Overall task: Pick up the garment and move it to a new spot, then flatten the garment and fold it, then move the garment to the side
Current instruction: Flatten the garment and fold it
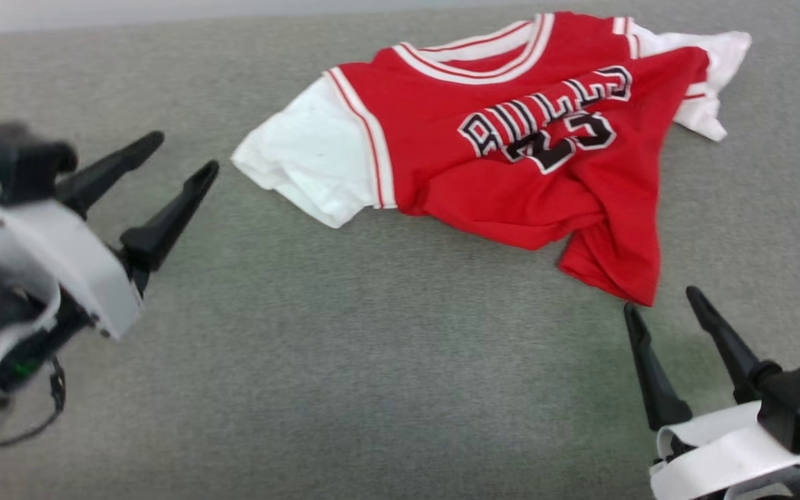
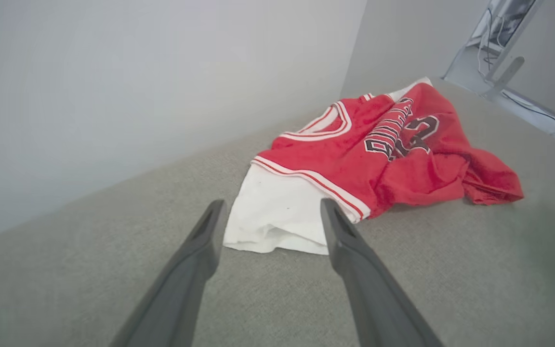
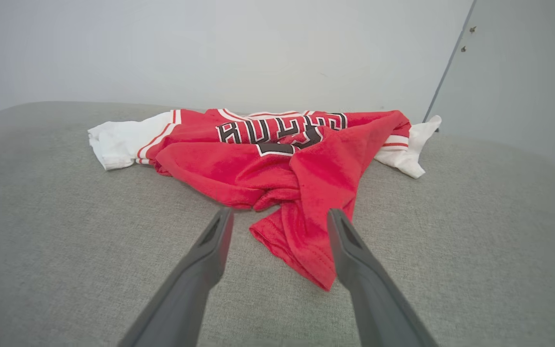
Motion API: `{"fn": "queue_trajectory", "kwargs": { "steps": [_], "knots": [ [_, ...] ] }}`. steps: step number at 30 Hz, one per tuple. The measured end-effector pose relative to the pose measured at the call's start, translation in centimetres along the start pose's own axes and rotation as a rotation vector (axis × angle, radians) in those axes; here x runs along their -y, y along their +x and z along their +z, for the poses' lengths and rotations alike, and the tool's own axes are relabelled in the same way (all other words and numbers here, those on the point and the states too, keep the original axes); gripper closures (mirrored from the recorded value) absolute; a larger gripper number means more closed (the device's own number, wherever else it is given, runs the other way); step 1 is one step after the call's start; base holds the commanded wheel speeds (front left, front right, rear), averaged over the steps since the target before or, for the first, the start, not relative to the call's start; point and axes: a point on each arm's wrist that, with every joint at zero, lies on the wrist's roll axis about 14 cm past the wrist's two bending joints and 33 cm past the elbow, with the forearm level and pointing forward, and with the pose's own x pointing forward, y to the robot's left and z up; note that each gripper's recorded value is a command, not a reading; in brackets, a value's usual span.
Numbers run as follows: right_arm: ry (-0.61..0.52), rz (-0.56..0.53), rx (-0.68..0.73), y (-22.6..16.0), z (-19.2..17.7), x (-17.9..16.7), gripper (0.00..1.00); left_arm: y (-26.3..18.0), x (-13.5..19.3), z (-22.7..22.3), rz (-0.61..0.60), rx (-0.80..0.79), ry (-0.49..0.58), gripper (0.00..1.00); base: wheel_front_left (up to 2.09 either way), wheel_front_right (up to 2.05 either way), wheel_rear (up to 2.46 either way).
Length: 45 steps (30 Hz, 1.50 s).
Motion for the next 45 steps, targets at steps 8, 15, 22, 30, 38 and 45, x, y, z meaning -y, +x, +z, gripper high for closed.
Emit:
{"fn": "queue_trajectory", "kwargs": {
  "steps": [8,15,22,30,38,45],
  "knots": [
    [0.002,-0.035,-0.001,-1.5,0.1,-0.3,0.00,4.9,0.7,-2.0,-0.114,-0.322,-0.049,0.00,0.00,0.00,0.00],
    [0.008,-0.070,-0.016,-1.9,-0.7,0.2,0.00,7.2,0.6,-6.9,-0.159,-0.630,-0.138,0.00,0.00,0.00,0.00],
    [0.019,-0.094,-0.043,-2.0,-1.9,0.6,0.00,9.7,-0.9,-8.1,-0.146,-0.700,-0.131,0.00,0.00,0.00,0.00],
    [0.026,-0.100,-0.068,-1.8,-2.9,0.6,0.00,12.5,-3.0,-9.6,-0.107,-0.734,-0.106,0.00,0.00,0.00,0.00],
    [0.027,-0.139,-0.099,-2.2,-4.0,1.5,0.00,13.3,-1.9,-11.9,-0.176,-0.821,-0.229,0.00,0.00,0.00,0.00],
    [0.024,-0.107,-0.099,-0.9,-3.9,1.1,0.00,12.8,-1.3,-12.2,-0.208,-0.848,-0.244,1.00,0.00,0.00,0.00]
  ]
}}
